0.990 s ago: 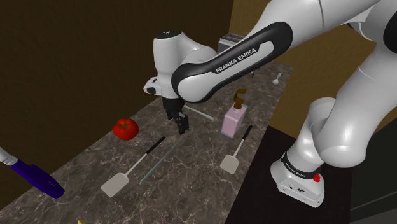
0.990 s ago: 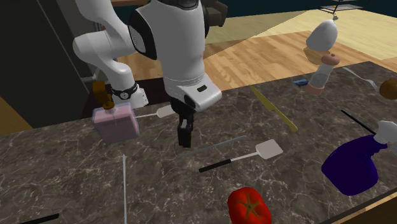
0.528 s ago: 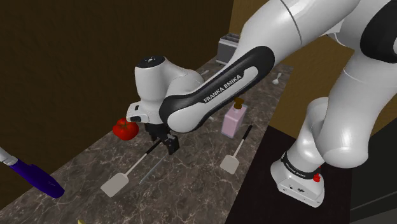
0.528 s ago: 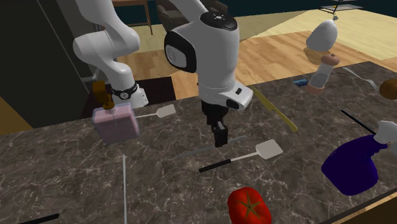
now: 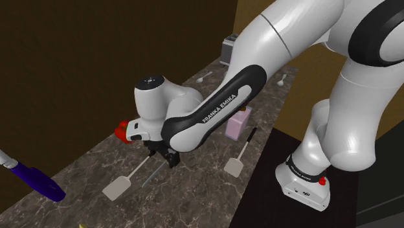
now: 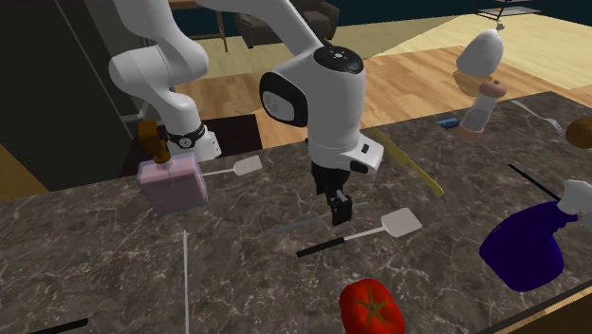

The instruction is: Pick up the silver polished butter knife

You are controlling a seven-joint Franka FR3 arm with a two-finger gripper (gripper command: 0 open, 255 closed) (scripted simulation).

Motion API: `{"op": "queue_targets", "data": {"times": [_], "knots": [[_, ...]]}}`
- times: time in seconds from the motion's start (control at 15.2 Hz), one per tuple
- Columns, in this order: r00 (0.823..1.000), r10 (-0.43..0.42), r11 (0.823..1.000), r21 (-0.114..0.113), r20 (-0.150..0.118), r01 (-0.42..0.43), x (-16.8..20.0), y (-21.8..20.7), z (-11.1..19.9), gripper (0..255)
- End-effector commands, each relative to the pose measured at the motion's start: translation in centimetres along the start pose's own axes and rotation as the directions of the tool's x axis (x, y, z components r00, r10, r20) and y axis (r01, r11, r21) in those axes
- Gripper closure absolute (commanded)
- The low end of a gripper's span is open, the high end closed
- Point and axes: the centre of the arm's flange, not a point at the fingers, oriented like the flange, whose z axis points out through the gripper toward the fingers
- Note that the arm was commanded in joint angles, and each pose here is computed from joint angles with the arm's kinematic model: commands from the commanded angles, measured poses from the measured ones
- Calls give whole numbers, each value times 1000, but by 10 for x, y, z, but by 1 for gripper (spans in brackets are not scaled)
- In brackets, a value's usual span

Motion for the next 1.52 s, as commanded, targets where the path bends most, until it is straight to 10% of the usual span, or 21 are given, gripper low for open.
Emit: {"op": "queue_targets", "data": {"times": [0.0,0.13,0.2,1.45], "knots": [[1000,0,1000,0,0,0,0,1,13,0],[1000,0,1000,0,0,0,0,1,13,0],[1000,0,1000,0,0,0,0,1,14,255],[1000,0,1000,0,0,0,2,1,-39,255]]}}
